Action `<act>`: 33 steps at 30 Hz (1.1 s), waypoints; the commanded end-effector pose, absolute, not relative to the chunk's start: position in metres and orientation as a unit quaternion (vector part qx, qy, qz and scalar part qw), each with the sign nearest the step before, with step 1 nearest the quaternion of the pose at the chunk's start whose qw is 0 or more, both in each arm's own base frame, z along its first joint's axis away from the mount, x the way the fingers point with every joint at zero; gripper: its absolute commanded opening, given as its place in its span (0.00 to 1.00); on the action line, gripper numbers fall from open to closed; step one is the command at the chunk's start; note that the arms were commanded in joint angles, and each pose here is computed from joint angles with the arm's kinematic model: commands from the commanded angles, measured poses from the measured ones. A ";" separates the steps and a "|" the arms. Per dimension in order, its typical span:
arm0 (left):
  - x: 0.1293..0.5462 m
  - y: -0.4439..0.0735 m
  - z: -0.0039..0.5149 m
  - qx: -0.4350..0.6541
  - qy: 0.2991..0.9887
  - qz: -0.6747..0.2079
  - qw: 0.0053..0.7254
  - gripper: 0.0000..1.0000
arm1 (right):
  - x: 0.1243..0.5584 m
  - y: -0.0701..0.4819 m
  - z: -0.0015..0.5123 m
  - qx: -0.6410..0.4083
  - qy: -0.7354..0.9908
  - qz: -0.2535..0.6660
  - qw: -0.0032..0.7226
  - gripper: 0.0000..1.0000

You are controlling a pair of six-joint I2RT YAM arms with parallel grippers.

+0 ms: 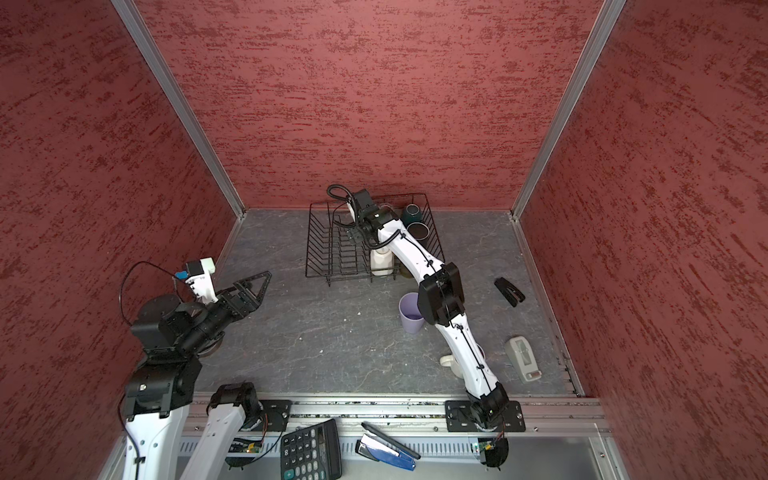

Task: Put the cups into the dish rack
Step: 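Lower the white mug upside down into the rack with the right gripper, then open the right gripper and lift away from the rack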

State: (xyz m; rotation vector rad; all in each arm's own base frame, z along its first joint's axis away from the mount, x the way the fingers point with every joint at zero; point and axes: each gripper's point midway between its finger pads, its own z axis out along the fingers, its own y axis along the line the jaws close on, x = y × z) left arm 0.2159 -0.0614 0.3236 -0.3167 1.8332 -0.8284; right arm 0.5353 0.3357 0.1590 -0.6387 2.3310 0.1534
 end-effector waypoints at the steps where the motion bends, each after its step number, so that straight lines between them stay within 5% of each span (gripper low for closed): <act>1: 0.215 -0.060 0.324 -0.139 0.764 -0.347 0.526 1.00 | 0.552 0.339 0.180 -0.246 0.884 0.059 0.393 0.00; 8: 0.216 -0.061 0.322 -0.141 0.763 -0.352 0.523 1.00 | 0.554 0.342 0.159 -0.257 0.887 0.054 0.379 0.01; 20: 0.217 -0.060 0.317 -0.149 0.764 -0.356 0.518 1.00 | 0.551 0.344 0.151 -0.267 0.889 0.060 0.368 0.60; 33: 0.215 -0.058 0.317 -0.152 0.763 -0.351 0.522 1.00 | 0.548 0.348 0.164 -0.267 0.884 0.076 0.375 0.87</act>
